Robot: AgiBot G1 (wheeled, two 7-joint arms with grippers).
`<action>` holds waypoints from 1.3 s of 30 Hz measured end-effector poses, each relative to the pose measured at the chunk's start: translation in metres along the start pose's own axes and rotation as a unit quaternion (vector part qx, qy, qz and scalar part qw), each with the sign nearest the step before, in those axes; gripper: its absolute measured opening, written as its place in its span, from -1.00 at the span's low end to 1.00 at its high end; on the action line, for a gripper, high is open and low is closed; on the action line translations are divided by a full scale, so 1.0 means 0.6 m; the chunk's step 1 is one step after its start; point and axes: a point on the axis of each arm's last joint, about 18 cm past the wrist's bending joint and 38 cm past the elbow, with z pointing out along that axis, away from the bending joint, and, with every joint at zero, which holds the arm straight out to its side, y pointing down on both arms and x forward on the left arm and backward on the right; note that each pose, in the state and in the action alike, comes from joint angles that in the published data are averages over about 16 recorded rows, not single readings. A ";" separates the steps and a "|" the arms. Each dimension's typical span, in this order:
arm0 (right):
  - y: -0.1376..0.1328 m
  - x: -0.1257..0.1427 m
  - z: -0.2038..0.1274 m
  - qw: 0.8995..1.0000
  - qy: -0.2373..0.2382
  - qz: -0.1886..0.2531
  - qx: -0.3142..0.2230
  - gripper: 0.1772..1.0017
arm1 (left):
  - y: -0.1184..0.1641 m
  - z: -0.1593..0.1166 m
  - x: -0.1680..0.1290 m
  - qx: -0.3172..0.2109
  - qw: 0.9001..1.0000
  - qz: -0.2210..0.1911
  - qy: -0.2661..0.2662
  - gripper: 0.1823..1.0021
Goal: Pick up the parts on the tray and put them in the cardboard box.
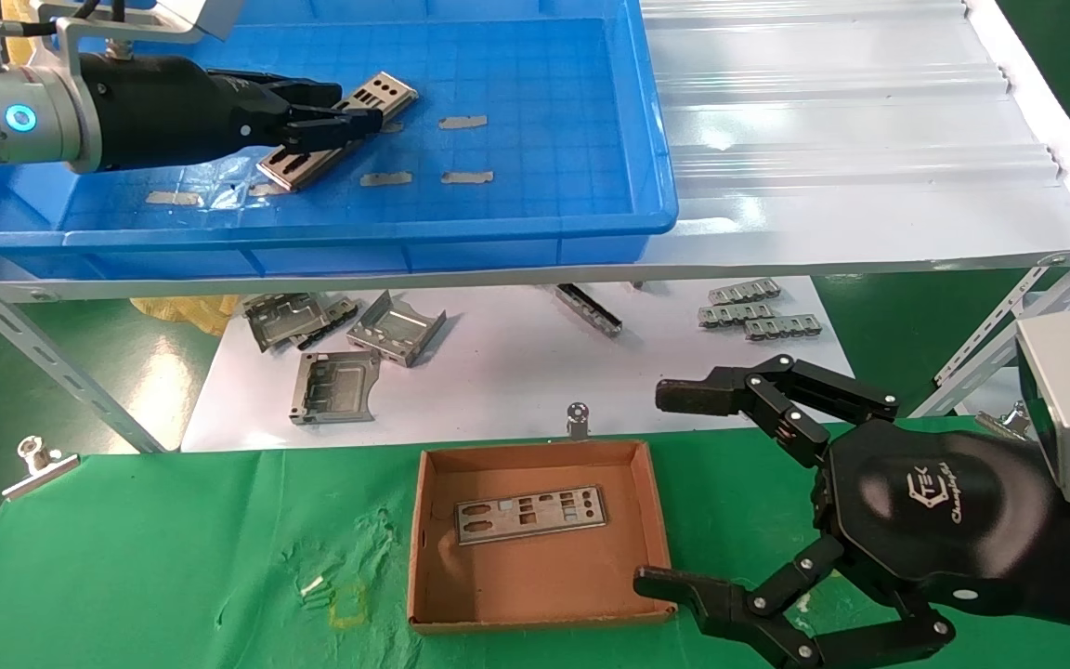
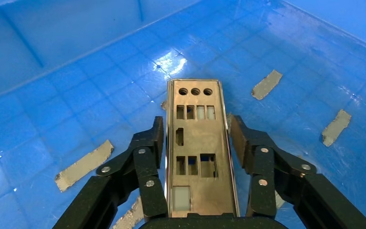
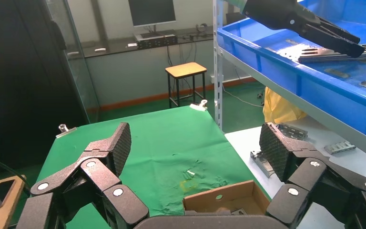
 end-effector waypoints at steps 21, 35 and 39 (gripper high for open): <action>0.000 0.000 0.000 1.000 0.000 0.000 0.000 1.00 | -0.004 -0.002 0.002 0.004 1.000 0.004 0.006 0.15; 0.000 0.000 0.000 1.000 0.000 0.000 0.000 1.00 | -0.005 -0.004 -0.002 0.004 1.000 0.006 0.001 -0.26; 0.000 0.000 0.000 1.000 0.000 0.000 0.000 1.00 | -0.009 -0.006 -0.004 0.008 1.000 0.007 -0.001 -0.34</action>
